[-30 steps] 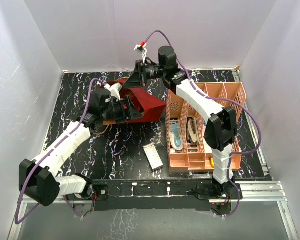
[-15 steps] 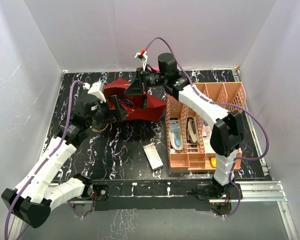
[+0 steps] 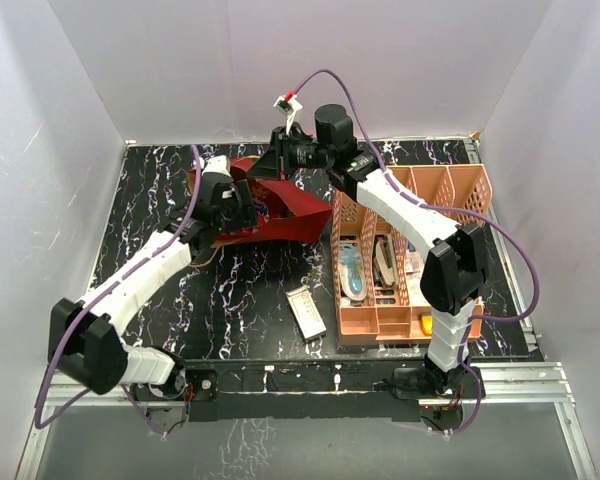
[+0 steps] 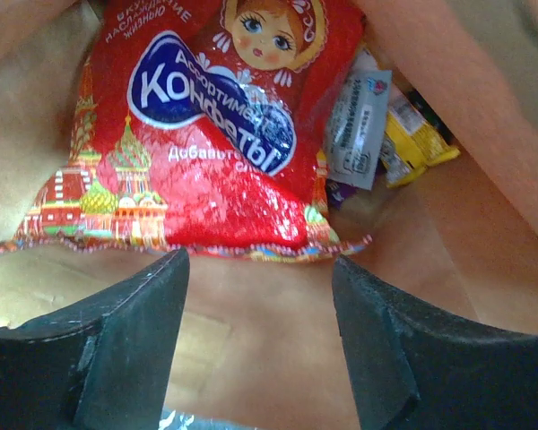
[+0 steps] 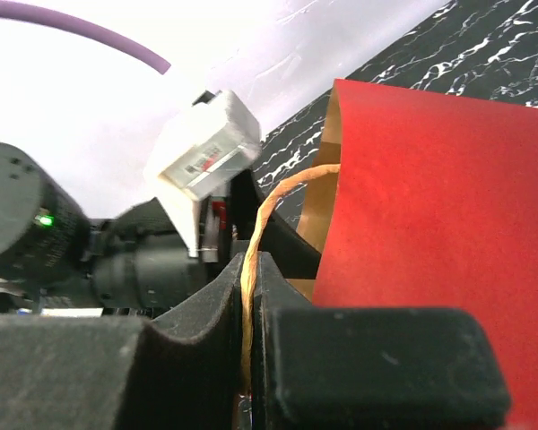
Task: Take the snacks out of the paper bag
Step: Take out the snack from the paper bag, then place the snack at the center of the board.
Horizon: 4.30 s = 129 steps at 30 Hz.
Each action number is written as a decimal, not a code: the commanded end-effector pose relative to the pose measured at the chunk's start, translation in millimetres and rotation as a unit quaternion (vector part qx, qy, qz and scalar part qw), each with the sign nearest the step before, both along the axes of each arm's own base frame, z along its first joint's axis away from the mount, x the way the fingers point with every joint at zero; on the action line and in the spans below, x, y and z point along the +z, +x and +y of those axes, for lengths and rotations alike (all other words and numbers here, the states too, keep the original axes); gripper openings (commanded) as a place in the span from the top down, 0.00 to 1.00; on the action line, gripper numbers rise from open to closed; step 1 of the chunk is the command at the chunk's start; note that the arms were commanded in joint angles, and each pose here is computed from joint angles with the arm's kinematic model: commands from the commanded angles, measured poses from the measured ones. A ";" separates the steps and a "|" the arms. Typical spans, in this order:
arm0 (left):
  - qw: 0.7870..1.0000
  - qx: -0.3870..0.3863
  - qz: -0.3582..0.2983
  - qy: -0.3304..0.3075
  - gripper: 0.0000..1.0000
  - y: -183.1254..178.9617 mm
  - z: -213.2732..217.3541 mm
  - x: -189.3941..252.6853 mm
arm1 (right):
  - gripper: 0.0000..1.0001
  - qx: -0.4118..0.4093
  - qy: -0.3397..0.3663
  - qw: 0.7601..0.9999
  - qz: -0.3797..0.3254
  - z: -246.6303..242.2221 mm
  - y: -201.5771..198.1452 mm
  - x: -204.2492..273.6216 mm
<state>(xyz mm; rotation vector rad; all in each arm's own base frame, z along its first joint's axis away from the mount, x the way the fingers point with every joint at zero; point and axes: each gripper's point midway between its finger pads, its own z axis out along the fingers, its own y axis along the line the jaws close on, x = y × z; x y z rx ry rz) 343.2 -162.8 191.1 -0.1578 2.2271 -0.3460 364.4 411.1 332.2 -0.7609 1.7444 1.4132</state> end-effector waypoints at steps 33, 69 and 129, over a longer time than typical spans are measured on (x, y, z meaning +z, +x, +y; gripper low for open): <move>0.999 0.010 -0.048 -0.001 0.52 88.4 2.1 -71.9 | 0.92 -0.069 0.029 0.994 -0.073 -17.1 15.0 63.6; 0.993 -0.020 -0.108 -0.048 1.00 31.5 9.8 78.8 | 0.92 -0.144 -0.013 0.986 -0.083 -35.5 31.7 40.2; 0.955 0.198 -0.196 0.102 1.00 -61.2 149.4 155.8 | 0.92 -0.350 -0.023 0.932 -0.087 -196.6 167.6 27.1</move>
